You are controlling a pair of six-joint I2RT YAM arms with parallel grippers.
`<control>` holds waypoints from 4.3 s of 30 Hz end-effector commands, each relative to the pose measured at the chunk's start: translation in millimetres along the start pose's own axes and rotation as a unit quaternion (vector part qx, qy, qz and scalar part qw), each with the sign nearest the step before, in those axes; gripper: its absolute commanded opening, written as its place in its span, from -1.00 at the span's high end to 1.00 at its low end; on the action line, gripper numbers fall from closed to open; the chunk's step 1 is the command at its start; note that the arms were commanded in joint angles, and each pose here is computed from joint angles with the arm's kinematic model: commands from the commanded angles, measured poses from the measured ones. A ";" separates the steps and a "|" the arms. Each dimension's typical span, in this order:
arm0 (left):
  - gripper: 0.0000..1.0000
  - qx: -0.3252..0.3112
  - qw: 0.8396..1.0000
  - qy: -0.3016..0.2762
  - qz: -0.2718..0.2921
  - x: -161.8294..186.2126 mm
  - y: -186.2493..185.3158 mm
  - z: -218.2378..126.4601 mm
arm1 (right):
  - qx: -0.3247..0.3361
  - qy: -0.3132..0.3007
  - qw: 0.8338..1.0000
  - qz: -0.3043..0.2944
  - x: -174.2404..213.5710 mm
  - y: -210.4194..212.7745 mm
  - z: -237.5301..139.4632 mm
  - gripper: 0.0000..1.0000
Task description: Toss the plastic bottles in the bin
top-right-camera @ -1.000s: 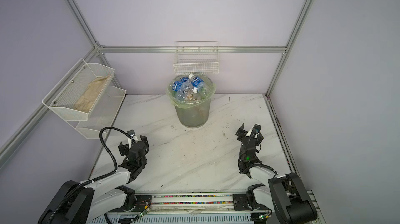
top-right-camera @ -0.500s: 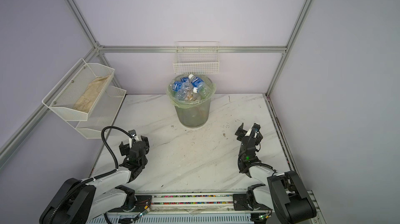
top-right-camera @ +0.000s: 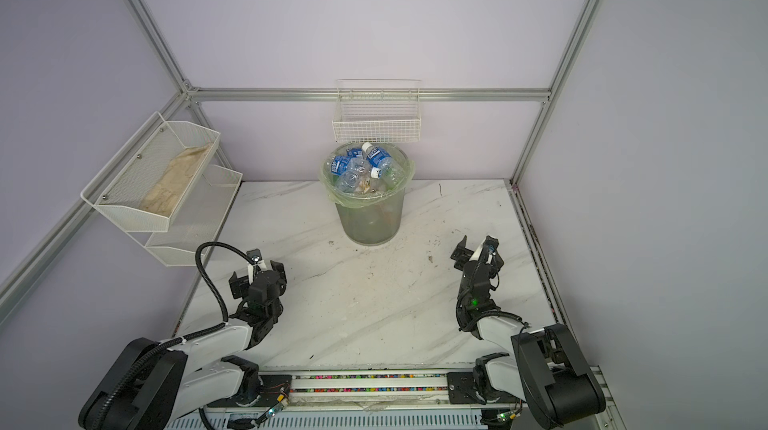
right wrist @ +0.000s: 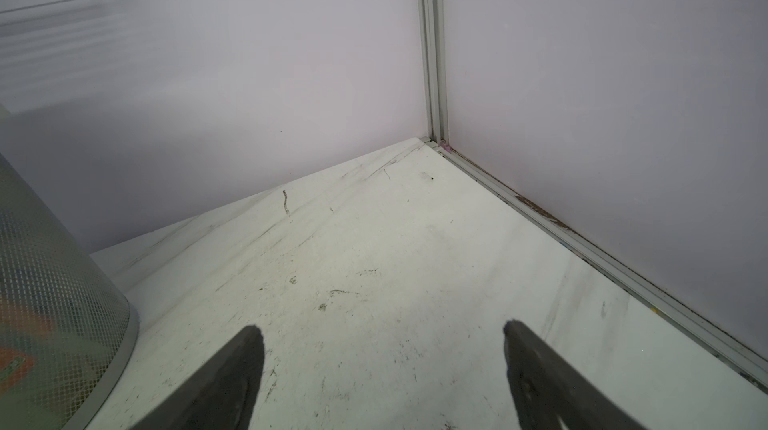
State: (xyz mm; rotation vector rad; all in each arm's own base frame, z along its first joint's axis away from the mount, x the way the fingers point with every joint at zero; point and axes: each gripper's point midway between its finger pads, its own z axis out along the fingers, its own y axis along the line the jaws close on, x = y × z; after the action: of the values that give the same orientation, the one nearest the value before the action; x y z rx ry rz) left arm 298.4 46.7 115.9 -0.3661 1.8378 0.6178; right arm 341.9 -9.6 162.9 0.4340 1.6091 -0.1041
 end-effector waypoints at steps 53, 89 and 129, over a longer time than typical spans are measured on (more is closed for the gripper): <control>-0.99 0.008 0.997 -0.060 -0.050 -48.0 -9.6 11.2 | 0.002 -0.044 0.999 0.012 -18.7 6.5 17.4 -0.82; -0.99 0.005 0.992 -0.102 -0.078 -56.0 -5.6 12.8 | -0.013 -0.076 0.996 0.037 -19.4 1.4 25.8 -0.78; -0.99 -0.034 0.974 -0.150 -0.164 -39.8 31.4 13.8 | -0.049 -0.114 0.992 -0.039 2.8 10.2 35.2 -0.95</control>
State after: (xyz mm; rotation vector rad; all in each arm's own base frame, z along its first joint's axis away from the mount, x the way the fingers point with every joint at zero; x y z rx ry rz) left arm 312.9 76.7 136.0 -0.5233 1.5448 0.5564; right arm 378.0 -11.7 96.2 0.2567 1.6515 -0.1844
